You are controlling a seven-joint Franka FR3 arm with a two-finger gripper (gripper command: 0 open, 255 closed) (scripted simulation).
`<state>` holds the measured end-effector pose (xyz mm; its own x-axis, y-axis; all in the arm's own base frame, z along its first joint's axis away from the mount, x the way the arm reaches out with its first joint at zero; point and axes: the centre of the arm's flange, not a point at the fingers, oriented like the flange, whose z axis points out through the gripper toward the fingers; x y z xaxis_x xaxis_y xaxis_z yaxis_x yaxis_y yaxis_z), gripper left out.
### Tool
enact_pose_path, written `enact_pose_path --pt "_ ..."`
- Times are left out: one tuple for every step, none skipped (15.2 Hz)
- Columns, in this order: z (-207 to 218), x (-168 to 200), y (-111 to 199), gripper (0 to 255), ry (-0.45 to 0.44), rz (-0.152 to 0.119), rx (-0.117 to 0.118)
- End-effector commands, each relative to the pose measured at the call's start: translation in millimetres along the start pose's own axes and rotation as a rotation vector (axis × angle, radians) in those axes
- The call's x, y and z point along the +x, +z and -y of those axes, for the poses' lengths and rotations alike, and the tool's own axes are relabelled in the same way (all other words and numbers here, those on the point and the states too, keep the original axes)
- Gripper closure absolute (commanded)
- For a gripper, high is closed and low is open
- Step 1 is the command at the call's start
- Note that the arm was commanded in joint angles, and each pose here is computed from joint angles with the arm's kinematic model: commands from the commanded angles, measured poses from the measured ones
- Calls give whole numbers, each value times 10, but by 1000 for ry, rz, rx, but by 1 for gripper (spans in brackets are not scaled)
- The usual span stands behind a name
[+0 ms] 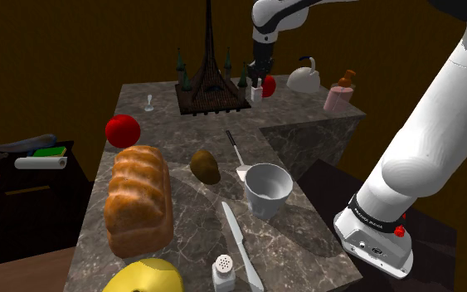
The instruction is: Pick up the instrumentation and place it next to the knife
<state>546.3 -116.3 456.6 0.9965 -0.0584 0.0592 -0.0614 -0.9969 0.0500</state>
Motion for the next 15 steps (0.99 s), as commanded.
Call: enact_pose_path --pt "-6 0 -107 255 0 1 0" --pt "-8 3 -159 255 0 1 0" --pt "-11 6 -212 255 0 1 0" --pt "-14 9 -265 255 0 1 0" --pt "-16 12 -317 255 0 1 0" --pt "-19 15 -370 255 0 1 0" --pt "-22 19 -423 255 0 1 0" --pt "-24 22 -475 255 0 1 0" --pt "-27 25 -528 255 0 1 0" --pt "-30 28 -581 255 0 1 0" --pt "-32 31 -633 255 0 1 0" --pt "-35 34 -686 255 0 1 0" --pt "-36 34 -700 255 0 1 0" --pt "45 -69 -710 255 0 1 0" --pt "125 -173 -721 255 0 1 0"
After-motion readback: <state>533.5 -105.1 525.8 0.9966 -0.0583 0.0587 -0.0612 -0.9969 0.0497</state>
